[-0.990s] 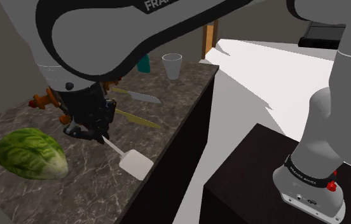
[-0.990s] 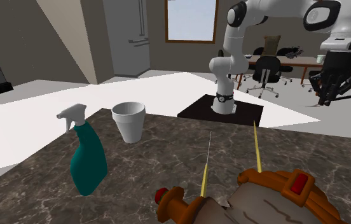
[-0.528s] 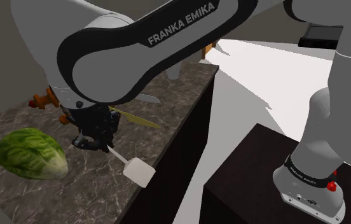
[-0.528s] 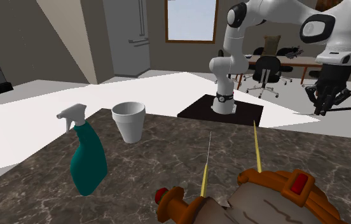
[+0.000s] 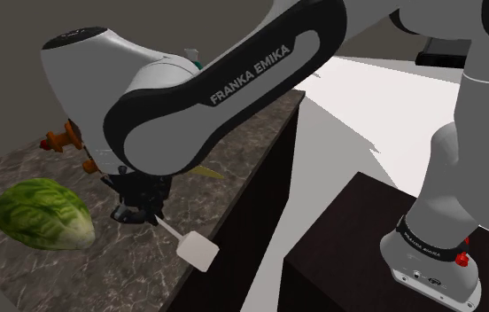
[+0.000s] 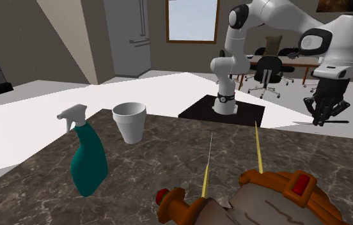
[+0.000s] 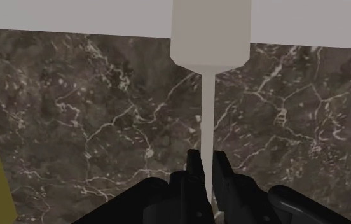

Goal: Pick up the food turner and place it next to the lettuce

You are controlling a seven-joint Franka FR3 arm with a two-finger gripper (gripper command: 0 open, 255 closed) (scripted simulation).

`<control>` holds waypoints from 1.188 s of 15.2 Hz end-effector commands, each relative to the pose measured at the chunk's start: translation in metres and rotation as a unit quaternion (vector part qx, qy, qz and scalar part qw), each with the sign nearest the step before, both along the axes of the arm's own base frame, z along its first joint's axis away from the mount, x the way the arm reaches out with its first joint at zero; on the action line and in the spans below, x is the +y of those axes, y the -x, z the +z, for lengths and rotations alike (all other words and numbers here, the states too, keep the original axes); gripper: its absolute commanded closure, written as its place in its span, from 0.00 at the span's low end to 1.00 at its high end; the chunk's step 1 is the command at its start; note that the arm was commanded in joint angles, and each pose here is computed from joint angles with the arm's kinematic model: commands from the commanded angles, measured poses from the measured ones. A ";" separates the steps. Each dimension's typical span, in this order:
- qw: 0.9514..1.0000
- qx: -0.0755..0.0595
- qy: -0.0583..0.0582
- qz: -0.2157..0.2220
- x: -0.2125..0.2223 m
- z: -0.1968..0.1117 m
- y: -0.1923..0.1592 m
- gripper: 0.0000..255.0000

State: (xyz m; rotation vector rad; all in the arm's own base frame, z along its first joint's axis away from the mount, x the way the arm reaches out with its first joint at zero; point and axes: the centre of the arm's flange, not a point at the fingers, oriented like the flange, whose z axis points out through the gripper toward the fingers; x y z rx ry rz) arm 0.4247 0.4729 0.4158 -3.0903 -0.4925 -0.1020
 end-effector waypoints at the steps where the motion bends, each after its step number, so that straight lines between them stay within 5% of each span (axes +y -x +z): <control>1: 1.000 0.000 0.000 0.000 0.000 -0.011 -0.001 1.00; 11: 1.000 0.000 0.000 0.000 0.000 -0.065 -0.001 1.00; 18: 1.000 0.000 0.000 0.000 0.000 -0.065 -0.001 1.00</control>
